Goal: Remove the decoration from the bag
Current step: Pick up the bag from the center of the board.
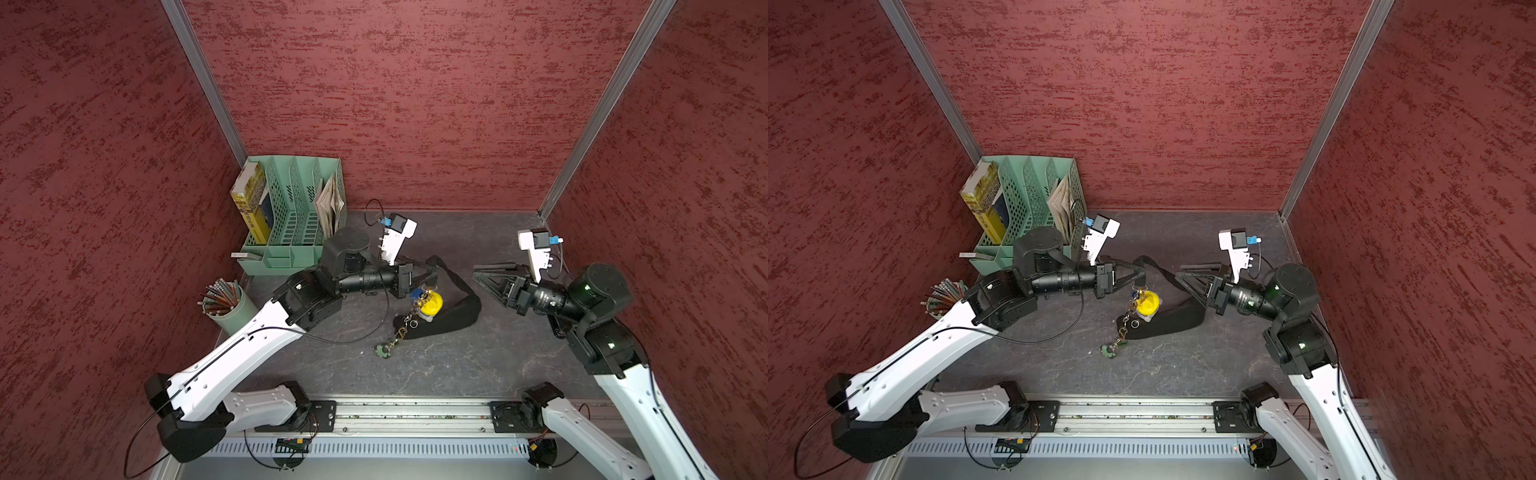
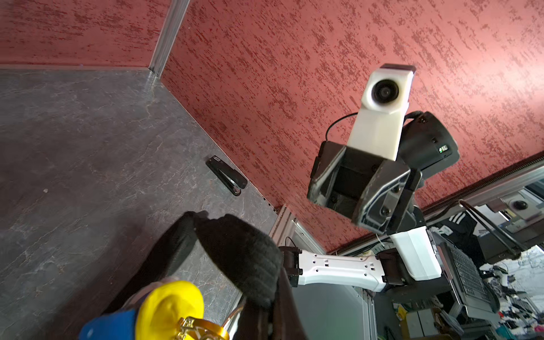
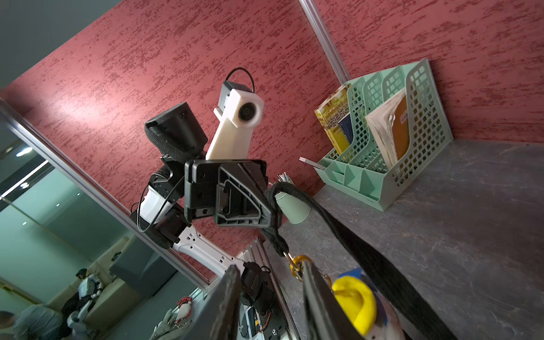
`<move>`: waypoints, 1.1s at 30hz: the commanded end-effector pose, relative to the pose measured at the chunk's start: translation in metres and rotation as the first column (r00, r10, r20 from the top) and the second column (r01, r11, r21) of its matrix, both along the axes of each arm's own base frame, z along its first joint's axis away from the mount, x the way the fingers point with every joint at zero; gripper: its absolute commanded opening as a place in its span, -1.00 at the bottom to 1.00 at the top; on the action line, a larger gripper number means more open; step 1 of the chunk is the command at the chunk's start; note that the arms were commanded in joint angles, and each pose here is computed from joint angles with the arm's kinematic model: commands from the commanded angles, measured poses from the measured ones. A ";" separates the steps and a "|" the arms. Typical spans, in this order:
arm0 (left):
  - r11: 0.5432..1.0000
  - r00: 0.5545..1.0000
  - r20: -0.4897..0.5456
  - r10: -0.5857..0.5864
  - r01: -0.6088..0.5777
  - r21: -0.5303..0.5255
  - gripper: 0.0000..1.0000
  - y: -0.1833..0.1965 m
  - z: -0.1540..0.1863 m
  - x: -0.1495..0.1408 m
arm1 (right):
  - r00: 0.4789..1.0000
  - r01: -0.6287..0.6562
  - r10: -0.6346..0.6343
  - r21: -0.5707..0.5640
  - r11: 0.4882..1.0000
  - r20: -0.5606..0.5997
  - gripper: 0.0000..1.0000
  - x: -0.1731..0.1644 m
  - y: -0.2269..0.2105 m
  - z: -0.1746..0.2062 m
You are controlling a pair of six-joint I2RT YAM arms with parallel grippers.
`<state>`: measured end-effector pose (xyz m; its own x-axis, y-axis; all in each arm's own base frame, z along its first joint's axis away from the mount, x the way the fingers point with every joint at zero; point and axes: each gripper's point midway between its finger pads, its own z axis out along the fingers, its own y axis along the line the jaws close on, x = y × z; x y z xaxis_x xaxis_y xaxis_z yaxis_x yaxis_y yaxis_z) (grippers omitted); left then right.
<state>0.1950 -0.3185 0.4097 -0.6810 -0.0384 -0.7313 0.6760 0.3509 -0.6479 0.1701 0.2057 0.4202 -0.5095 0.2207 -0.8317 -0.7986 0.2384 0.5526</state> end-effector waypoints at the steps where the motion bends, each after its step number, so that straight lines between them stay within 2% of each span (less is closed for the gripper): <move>1: 0.996 0.999 0.029 0.037 -0.034 -0.078 -1.00 0.013 0.034 0.002 | 0.986 -0.088 0.088 -0.006 0.996 0.140 -0.26 -0.014 0.011 0.004; 7: 0.996 0.994 0.108 0.000 0.009 -0.087 -1.00 0.021 0.049 -0.008 | 0.944 -0.190 0.195 -0.044 0.981 0.265 -0.23 -0.021 0.039 -0.015; 11: 0.988 0.978 0.176 -0.112 0.129 -0.088 -1.00 0.021 0.056 -0.027 | 0.886 -0.300 0.303 -0.066 0.952 0.350 -0.11 -0.034 0.059 -0.022; 17: 0.971 0.951 0.237 -0.198 0.223 -0.084 -1.00 0.026 0.059 -0.044 | 0.834 -0.351 0.363 -0.108 0.930 0.416 0.01 -0.040 0.067 -0.029; 23: 0.954 0.928 0.270 -0.257 0.288 -0.080 -1.00 0.031 0.061 -0.051 | 0.819 -0.386 0.400 -0.120 0.915 0.412 0.10 -0.043 0.070 -0.033; 33: 0.936 0.905 0.297 -0.304 0.342 -0.082 -1.00 0.032 0.061 -0.052 | 0.811 -0.466 0.477 -0.118 0.877 0.338 0.05 -0.041 0.080 -0.042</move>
<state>0.1516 -0.2892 0.4511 -0.5204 0.0699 -0.8511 0.8535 0.0735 -0.5158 0.1385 0.2853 0.3650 -0.2508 -0.0113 -0.9680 -0.9567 -0.1498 0.2497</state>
